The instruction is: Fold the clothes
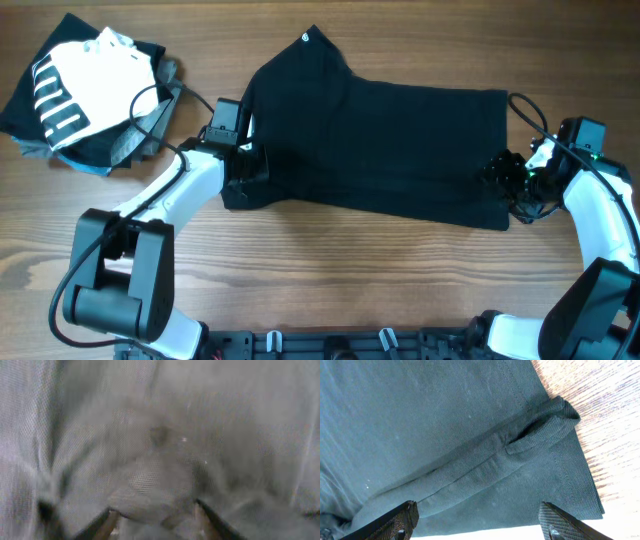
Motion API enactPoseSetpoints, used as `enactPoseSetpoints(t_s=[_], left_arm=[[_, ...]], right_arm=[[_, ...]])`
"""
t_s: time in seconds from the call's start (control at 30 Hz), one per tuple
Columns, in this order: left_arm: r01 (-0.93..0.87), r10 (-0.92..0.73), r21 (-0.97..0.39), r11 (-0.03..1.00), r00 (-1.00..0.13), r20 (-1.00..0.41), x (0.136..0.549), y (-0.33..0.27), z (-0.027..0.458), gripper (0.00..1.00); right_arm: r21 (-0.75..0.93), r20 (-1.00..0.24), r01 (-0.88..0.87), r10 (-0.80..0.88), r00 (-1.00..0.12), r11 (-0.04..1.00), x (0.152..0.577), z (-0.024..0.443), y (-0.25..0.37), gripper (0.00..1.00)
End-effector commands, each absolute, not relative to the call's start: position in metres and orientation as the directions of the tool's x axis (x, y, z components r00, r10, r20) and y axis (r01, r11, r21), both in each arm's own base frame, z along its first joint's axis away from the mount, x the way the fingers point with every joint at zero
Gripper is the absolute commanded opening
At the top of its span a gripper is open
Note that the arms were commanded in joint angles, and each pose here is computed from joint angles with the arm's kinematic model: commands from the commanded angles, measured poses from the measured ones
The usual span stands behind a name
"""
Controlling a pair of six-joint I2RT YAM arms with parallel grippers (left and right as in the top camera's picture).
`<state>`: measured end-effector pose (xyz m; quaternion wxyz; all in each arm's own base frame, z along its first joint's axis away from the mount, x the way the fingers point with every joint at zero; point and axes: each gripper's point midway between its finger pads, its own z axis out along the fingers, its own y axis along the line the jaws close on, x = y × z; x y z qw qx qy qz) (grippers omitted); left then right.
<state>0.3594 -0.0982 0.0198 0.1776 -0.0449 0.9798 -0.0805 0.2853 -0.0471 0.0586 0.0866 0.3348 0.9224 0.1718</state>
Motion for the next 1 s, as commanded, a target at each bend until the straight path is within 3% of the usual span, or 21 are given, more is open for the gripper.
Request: enactPoseSetpoints(t_s=[0.0, 0.03, 0.07, 0.33, 0.57, 0.6, 0.67, 0.7, 0.8, 0.97], left_arm=[[-0.048, -0.106, -0.162, 0.986, -0.922, -0.371, 0.369, -0.098, 0.015, 0.22], [-0.047, -0.107, -0.165, 0.985, -0.919, -0.379, 0.371, -0.099, 0.016, 0.07], [-0.046, -0.109, -0.17, 0.984, -0.915, -0.388, 0.373, -0.099, 0.017, 0.04], [0.015, -0.175, -0.393, 0.92, -0.879, -0.444, 0.402, -0.14, 0.051, 0.04], [0.005, -0.209, -0.367, 0.93, -0.815, -0.54, 0.425, -0.133, 0.063, 0.04], [-0.001, -0.21, -0.36, 0.933, -0.813, -0.543, 0.426, -0.131, 0.063, 0.07], [0.008, -0.204, -0.375, 0.927, -0.827, -0.524, 0.421, -0.135, 0.061, 0.56], [0.025, -0.196, -0.401, 0.916, -0.844, -0.499, 0.416, -0.141, 0.06, 0.61], [0.033, -0.164, -0.458, 0.889, -0.909, -0.383, 0.389, -0.153, 0.05, 0.61], [-0.046, -0.147, -0.419, 0.907, -0.966, -0.214, 0.349, -0.145, 0.029, 0.52]], right_arm=[[0.367, -0.061, 0.571, 0.632, -0.773, 0.734, 0.288, 0.059, -0.049, 0.82], [0.367, -0.061, 0.571, 0.632, -0.773, 0.734, 0.288, 0.059, -0.049, 0.82], [0.367, -0.061, 0.571, 0.632, -0.773, 0.734, 0.288, 0.059, -0.049, 0.82], [0.368, -0.064, 0.571, 0.633, -0.771, 0.733, 0.289, 0.059, -0.049, 0.82], [0.368, -0.064, 0.571, 0.633, -0.772, 0.734, 0.289, 0.059, -0.049, 0.82], [0.368, -0.065, 0.571, 0.632, -0.772, 0.734, 0.289, 0.059, -0.049, 0.82], [0.368, -0.064, 0.571, 0.632, -0.772, 0.734, 0.289, 0.059, -0.049, 0.83], [0.368, -0.062, 0.571, 0.633, -0.772, 0.734, 0.289, 0.059, -0.049, 0.83], [0.367, -0.061, 0.572, 0.632, -0.773, 0.734, 0.288, 0.059, -0.049, 0.83], [0.368, -0.062, 0.571, 0.632, -0.772, 0.734, 0.289, 0.059, -0.049, 0.83]])
